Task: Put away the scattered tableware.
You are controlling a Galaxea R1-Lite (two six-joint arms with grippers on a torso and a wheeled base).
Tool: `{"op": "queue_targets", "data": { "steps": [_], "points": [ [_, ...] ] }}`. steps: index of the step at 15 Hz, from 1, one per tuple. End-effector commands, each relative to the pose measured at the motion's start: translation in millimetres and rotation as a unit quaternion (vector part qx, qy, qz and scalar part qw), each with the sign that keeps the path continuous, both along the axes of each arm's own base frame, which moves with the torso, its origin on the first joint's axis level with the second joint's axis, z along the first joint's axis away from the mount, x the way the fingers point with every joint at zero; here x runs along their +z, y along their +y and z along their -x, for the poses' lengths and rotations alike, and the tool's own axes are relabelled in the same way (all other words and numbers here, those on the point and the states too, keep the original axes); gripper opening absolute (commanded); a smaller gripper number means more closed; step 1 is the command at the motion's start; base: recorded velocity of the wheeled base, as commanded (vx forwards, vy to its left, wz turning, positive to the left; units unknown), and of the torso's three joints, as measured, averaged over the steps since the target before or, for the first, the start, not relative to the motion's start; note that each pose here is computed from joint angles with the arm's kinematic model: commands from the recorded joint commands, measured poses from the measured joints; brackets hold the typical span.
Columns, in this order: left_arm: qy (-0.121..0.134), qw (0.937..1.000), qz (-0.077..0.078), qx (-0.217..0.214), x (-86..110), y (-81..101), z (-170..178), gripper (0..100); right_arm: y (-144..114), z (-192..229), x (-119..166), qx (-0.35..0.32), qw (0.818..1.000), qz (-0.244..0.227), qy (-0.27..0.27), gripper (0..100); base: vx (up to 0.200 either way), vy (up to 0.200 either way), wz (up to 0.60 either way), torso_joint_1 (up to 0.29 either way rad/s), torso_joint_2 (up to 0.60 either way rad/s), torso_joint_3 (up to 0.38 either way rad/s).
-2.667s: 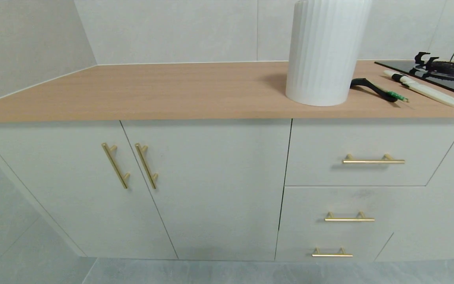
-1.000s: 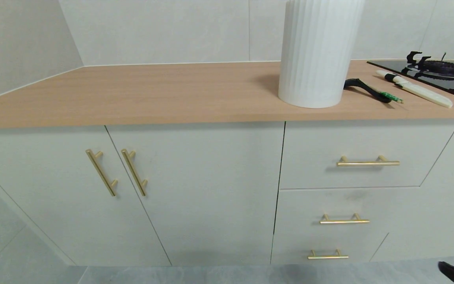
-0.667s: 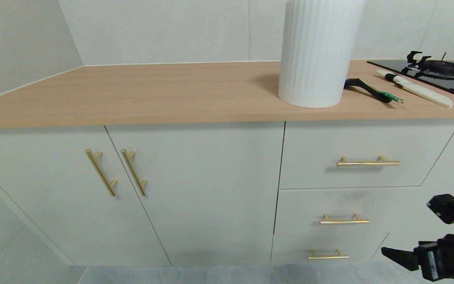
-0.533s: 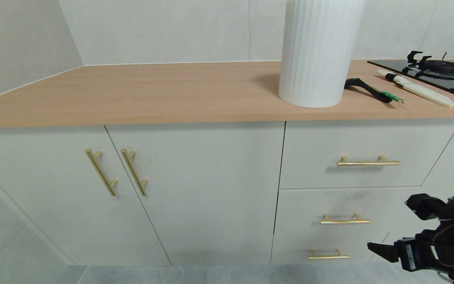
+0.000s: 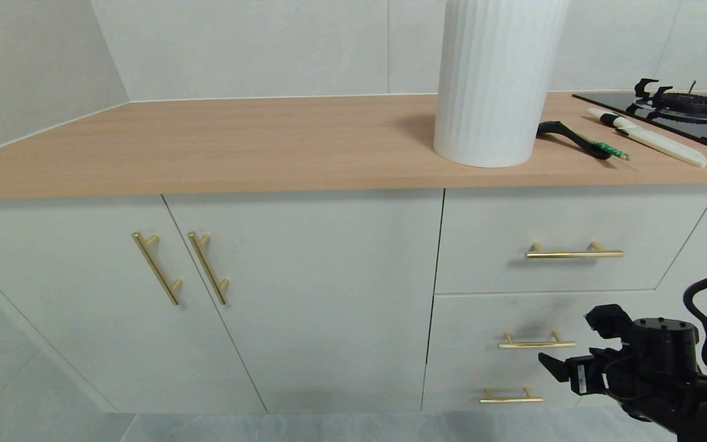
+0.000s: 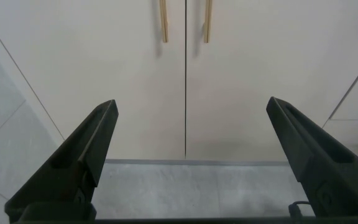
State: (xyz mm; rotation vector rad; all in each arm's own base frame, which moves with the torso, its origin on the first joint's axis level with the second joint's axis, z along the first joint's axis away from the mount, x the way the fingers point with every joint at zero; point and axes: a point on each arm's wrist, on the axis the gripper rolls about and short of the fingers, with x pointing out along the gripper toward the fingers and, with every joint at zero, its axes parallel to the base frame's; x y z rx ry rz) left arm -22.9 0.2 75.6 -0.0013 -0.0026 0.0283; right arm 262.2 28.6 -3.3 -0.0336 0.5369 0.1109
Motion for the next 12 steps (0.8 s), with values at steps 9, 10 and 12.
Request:
{"op": "queue_targets", "data": {
  "steps": [9, 10, 12],
  "points": [
    [0.001, 1.0000, 0.000, 0.000, 0.1, 0.0, 0, 100, 3, -58, -13, -0.029, 0.999, 0.009, -0.038, 100, 0.000, 0.000, 0.00, 0.000, 0.00, 0.000],
    [0.001, 1.0000, 0.000, 0.000, 0.1, 0.0, 0, 100, 3, -62, -15, -0.032, 0.999, 0.010, -0.034, 100, 0.000, 0.000, 0.00, 0.000, 0.00, 0.000],
    [0.001, 1.0000, 0.000, 0.000, 0.1, 0.0, 0, 100, 3, -65, -20, -0.032, 0.999, 0.012, -0.028, 100, 0.000, 0.000, 0.00, 0.000, 0.00, 0.000]
  ]
}}
